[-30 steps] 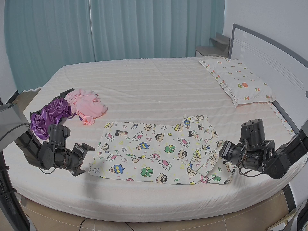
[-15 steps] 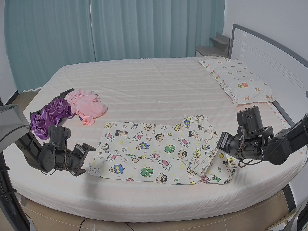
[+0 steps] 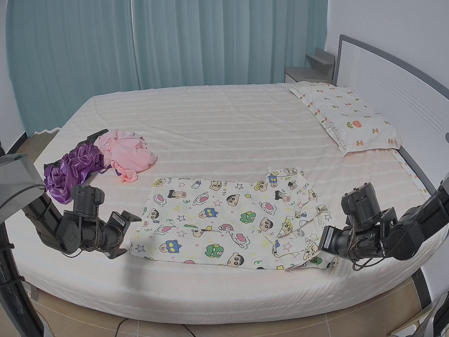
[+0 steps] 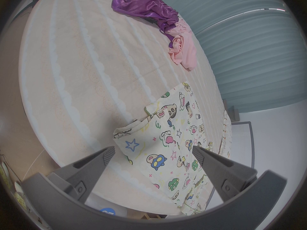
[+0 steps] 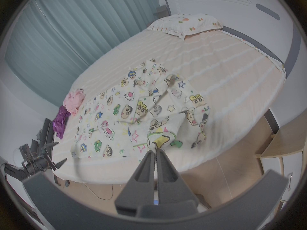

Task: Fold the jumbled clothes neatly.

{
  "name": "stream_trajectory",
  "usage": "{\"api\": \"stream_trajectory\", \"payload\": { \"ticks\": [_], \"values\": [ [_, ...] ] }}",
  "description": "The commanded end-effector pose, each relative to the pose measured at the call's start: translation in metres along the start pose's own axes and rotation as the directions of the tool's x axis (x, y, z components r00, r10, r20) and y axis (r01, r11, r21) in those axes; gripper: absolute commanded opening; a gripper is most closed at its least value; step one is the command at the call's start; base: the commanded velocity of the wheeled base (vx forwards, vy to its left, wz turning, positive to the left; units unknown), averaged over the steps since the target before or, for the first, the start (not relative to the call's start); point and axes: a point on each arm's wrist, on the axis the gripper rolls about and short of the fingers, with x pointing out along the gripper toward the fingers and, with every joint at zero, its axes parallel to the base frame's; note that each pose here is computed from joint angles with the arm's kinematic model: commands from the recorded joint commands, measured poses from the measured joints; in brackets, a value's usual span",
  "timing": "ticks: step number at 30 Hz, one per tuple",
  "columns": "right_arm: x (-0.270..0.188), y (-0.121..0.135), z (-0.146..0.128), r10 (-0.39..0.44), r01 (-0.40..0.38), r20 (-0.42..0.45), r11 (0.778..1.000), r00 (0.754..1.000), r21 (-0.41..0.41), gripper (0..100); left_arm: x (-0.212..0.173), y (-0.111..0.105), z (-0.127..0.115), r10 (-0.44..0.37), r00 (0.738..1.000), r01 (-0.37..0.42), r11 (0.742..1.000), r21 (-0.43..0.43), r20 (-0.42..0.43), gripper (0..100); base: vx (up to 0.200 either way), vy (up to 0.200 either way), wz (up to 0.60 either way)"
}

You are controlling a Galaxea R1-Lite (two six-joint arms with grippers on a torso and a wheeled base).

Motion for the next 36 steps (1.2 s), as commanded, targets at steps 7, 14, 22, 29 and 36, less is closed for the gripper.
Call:
{"api": "stream_trajectory", "payload": {
  "ticks": [7, 14, 22, 29, 36],
  "values": [
    [0.002, -0.016, -0.028, -0.015, 0.013, -0.032, 0.998, 0.999, -0.055, 100, 0.000, 0.001, 0.000, 0.002, 1.000, -0.002, 1.000, -0.001, -0.001, 100, 0.000, 0.000, 0.00],
    [-0.008, -0.017, -0.015, 0.027, -0.026, 0.026, 0.998, 0.999, -0.050, 100, 0.000, 0.001, 0.000, 0.002, 1.000, -0.002, 1.000, -0.001, -0.001, 100, 0.000, 0.000, 0.00],
    [0.018, 0.005, -0.016, 0.216, -0.217, -0.017, 0.974, 0.976, -0.060, 100, 0.000, 0.001, 0.000, 0.002, 1.000, -0.002, 1.000, -0.002, -0.001, 100, 0.000, 0.000, 0.00],
    [0.056, 0.018, -0.040, 0.231, -0.236, -0.081, 0.969, 0.970, -0.067, 100, 0.001, 0.001, 0.000, 0.004, 1.000, -0.004, 1.000, -0.001, -0.001, 100, 0.000, 0.000, 0.00],
    [0.072, 0.023, -0.053, 0.215, -0.226, -0.111, 0.970, 0.970, -0.095, 100, 0.002, 0.002, 0.000, 0.006, 1.000, -0.006, 1.000, 0.000, -0.003, 100, 0.000, 0.000, 0.00]
  ]
}}
